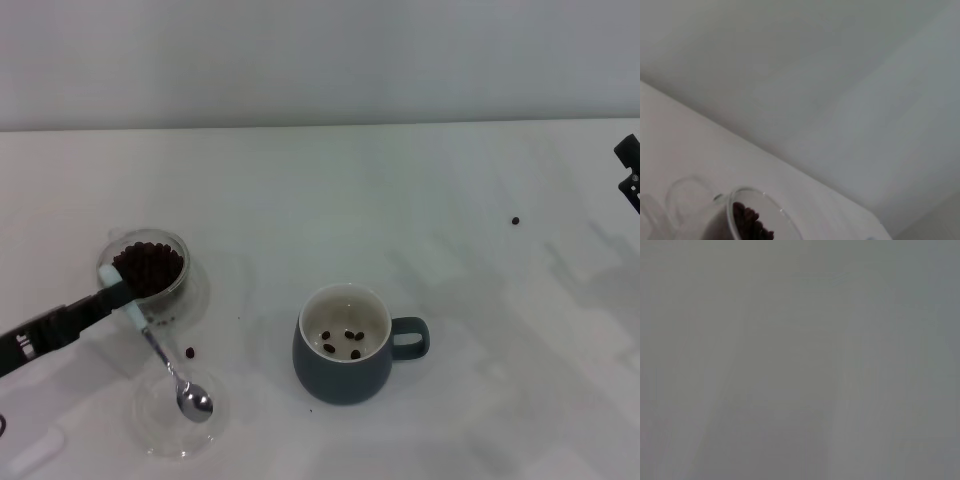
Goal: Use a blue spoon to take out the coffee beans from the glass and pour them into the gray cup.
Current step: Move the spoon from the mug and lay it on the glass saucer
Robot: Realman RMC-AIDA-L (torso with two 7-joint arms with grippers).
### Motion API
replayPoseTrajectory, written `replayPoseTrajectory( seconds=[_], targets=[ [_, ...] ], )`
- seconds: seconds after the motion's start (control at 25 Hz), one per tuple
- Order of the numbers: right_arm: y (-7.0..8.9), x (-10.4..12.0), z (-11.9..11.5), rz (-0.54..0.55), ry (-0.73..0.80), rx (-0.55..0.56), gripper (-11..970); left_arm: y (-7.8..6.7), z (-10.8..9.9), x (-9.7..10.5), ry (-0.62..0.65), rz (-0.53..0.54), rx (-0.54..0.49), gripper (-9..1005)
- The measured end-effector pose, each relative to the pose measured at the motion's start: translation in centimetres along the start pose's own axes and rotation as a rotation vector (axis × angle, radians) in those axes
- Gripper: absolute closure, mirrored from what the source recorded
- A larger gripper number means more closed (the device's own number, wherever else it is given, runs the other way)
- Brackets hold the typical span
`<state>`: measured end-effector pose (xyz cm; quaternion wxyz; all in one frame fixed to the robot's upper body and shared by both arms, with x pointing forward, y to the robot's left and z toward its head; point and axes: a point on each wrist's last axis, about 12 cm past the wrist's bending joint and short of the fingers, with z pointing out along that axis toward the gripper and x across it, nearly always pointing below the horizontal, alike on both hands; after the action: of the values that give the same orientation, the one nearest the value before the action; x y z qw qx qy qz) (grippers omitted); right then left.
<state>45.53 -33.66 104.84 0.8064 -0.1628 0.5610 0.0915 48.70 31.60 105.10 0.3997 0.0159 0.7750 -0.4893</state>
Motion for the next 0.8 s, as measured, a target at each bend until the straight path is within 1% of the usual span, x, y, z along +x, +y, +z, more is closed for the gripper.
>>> replayPoseTrajectory(
  seconds=[0.32,0.48,0.68,0.8],
  targets=[
    [-0.1,0.0,-0.4,-0.001,0.007,0.008,233,0.3,-0.5,0.9,0.009,-0.022,-0.021,876],
    [-0.3,-0.1,-0.7,0.0,0.007,0.016,233,0.7,-0.5,1.3,0.022,-0.046,-0.035,876],
    [-0.8,-0.2,-0.9,-0.006,0.0,0.04,233,0.9,-1.0,1.3,0.018,-0.057,-0.047,876],
    [-0.8,-0.2,-1.0,-0.007,0.004,0.046,233,1.1,-1.7,0.8,-0.01,-0.055,-0.056,876]
  ],
)
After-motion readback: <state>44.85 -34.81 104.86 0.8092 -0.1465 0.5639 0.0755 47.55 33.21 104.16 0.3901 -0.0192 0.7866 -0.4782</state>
